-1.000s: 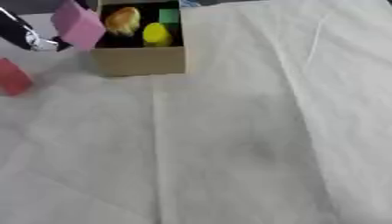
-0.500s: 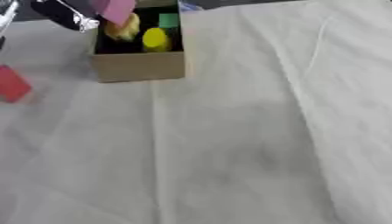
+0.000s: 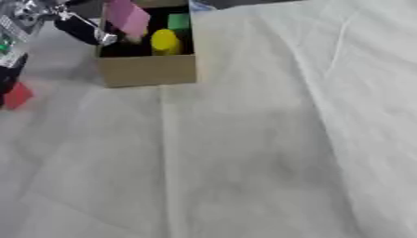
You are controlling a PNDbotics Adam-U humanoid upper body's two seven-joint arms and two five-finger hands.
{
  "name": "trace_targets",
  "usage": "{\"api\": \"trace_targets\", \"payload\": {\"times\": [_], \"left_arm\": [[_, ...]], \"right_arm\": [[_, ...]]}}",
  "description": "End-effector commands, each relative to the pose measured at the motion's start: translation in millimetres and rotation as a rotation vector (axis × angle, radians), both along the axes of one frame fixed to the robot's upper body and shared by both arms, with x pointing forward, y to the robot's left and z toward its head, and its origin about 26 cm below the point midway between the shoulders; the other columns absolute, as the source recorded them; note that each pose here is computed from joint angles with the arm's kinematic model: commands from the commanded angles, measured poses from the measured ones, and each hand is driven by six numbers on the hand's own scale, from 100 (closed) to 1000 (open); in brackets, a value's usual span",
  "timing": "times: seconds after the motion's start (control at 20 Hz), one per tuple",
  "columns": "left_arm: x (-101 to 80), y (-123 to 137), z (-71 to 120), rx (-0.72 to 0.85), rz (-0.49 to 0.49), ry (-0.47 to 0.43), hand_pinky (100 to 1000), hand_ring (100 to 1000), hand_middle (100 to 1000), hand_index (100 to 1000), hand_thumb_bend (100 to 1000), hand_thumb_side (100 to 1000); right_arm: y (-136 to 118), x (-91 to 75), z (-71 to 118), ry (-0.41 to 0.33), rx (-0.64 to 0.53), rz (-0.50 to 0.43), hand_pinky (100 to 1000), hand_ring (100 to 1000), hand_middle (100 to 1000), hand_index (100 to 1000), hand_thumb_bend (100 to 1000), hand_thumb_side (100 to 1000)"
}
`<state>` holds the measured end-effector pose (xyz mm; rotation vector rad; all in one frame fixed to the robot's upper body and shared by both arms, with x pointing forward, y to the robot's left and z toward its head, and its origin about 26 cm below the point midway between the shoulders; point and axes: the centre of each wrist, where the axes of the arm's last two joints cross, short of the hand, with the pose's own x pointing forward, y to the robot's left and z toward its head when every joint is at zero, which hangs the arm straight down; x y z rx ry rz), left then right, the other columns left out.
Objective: Pick up objects on the table and place them in the box.
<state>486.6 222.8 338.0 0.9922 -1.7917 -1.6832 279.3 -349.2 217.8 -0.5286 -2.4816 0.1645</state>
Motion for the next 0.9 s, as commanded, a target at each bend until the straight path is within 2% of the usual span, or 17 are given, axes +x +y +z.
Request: {"api": "trace_targets", "payload": {"times": [0.05,0.15,0.35,0.4,0.5,0.55,0.6,0.9], "left_arm": [[-1.3,2.8,9.6,0.043,0.011,-0.023,916,898,856,940,567,475],[-2.0,2.6,11.3,0.052,0.012,-0.045,926,921,879,975,647,522],[-4.1,3.6,15.2,0.035,0.025,-0.103,927,935,891,993,675,497],[-4.2,4.5,15.2,0.03,0.031,-0.112,924,931,886,982,649,472],[-4.6,7.8,15.7,0.009,0.043,-0.126,915,919,869,950,535,434],[-5.4,10.7,16.9,-0.011,0.05,-0.135,910,906,852,924,444,445],[-6.5,14.8,18.7,-0.035,0.055,-0.144,908,898,838,911,473,428],[-22.8,67.4,36.7,-0.247,0.133,-0.16,916,857,780,865,350,430]], "right_arm": [[0.2,-2.7,10.6,-0.027,-0.026,0.016,733,652,610,752,100,705],[0.1,-2.8,10.0,-0.025,-0.025,0.018,733,651,610,752,100,706],[0.0,-3.1,8.7,-0.019,-0.023,0.02,734,649,610,751,100,705],[-0.1,-3.2,8.4,-0.018,-0.021,0.019,734,649,610,751,100,705],[-0.7,-3.7,7.1,-0.013,-0.019,0.017,734,649,610,752,100,705],[-1.2,-4.1,6.1,-0.009,-0.017,0.014,735,649,610,751,100,709],[-1.9,-4.6,5.1,-0.006,-0.016,0.01,735,649,610,751,100,705],[-7.1,-8.6,-1.9,0.01,-0.013,-0.024,735,649,611,751,100,704]]}}
